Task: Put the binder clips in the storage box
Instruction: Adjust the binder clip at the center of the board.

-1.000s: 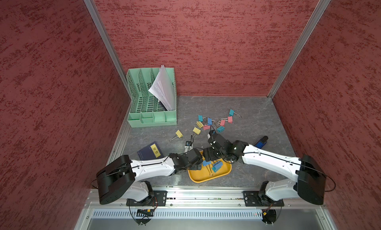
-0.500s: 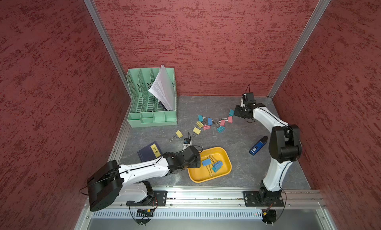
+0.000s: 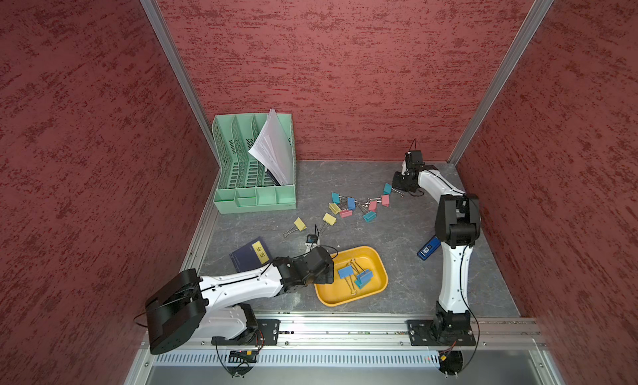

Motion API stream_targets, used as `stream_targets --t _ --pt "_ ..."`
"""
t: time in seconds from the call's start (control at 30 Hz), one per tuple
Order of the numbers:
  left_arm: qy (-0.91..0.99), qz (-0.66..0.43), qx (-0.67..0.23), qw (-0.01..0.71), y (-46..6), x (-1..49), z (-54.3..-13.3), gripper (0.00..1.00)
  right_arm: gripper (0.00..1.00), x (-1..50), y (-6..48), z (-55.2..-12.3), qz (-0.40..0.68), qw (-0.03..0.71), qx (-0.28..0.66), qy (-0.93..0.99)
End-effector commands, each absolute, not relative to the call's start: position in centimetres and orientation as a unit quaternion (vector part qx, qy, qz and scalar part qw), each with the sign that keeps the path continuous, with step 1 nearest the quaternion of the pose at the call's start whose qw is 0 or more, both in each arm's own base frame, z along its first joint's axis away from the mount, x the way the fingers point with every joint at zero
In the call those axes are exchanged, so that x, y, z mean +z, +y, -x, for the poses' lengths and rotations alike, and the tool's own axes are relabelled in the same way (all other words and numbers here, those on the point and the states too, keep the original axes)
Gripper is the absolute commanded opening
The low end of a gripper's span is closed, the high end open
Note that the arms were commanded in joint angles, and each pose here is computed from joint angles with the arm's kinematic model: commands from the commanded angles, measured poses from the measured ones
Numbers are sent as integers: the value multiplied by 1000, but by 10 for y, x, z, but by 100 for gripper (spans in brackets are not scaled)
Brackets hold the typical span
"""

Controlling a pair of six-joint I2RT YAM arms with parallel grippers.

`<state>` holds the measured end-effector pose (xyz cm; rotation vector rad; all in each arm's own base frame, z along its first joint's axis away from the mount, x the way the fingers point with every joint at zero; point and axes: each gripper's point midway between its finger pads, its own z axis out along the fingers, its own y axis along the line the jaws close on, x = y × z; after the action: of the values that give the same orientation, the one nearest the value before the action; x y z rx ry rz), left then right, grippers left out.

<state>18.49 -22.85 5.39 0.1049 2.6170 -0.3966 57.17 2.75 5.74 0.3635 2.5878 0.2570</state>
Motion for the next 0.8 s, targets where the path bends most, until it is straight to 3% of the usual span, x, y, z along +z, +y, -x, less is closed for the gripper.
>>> stream_targets --t 0.0,0.37,0.77 --pt "959 -36 -145 239 -230 48 -182 95 11 48 23 -569 -124 235 90 960" --pt "959 -37 -146 240 -232 47 -181 95 13 33 20 -548 -126 197 93 968" --pt "960 -40 -144 239 -232 41 -177 95 15 37 46 -494 -119 163 125 971"
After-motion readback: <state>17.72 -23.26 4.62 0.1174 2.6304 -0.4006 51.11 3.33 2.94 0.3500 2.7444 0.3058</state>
